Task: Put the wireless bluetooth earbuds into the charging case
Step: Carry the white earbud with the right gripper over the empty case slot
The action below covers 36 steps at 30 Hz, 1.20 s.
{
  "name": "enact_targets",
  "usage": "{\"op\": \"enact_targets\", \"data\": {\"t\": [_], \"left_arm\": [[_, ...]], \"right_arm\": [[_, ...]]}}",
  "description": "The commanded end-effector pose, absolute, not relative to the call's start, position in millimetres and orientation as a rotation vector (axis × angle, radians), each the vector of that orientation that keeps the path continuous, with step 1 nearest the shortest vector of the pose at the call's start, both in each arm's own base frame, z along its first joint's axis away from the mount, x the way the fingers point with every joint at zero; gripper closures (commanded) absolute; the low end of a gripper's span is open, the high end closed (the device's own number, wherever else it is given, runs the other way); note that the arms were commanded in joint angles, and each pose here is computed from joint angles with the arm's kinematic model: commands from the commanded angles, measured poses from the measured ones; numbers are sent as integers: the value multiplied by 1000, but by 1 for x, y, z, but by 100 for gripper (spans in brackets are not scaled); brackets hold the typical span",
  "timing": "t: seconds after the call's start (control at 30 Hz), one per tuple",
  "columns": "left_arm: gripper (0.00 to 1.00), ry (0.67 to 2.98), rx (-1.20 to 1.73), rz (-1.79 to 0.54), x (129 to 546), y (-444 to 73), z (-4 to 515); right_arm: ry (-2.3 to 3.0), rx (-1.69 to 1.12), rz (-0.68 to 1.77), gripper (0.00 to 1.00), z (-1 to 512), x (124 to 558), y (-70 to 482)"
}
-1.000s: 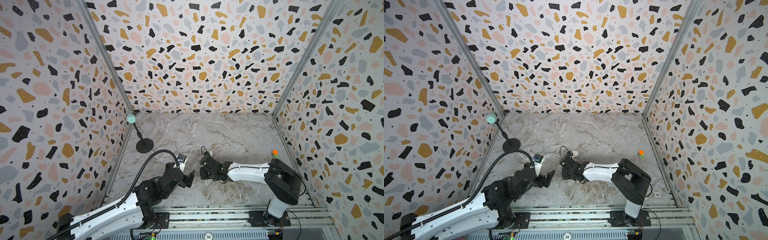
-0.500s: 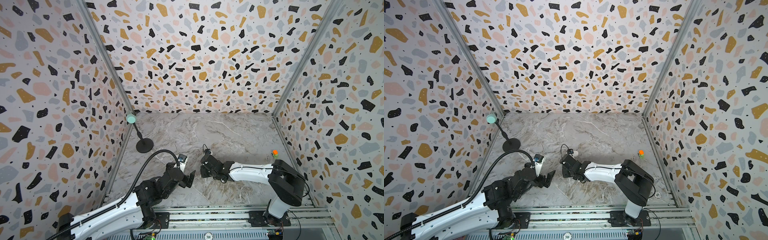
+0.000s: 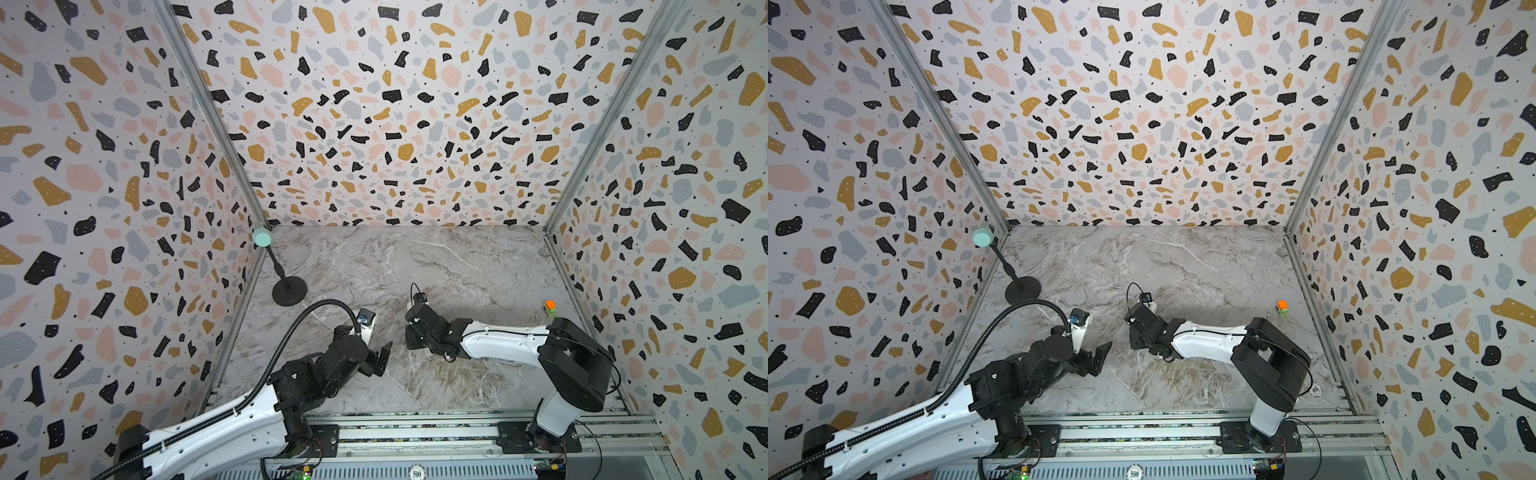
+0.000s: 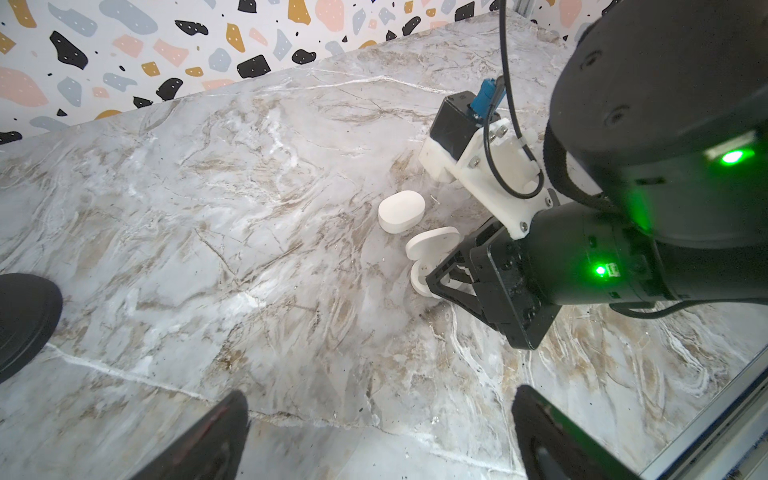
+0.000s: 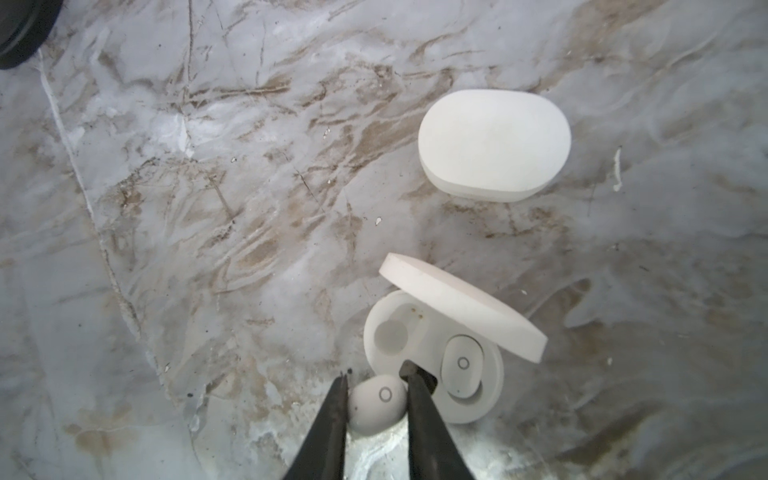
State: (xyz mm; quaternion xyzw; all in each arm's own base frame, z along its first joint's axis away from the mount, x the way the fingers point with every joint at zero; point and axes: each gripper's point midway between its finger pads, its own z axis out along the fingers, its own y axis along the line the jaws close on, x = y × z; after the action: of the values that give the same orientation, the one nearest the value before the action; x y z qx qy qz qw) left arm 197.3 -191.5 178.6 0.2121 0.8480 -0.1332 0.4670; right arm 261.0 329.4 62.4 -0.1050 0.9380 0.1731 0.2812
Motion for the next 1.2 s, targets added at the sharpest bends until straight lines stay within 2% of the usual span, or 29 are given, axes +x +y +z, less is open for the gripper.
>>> {"op": "enact_targets", "data": {"t": [0.0,1.17], "left_arm": [[0,2057,522,-337,199,-194,181],[0,2056,519,-334,200,-193,181]], "right_arm": [[2465,-281,458,75,81,266,324],[2414,-294,355,76,78,288,314]]}}
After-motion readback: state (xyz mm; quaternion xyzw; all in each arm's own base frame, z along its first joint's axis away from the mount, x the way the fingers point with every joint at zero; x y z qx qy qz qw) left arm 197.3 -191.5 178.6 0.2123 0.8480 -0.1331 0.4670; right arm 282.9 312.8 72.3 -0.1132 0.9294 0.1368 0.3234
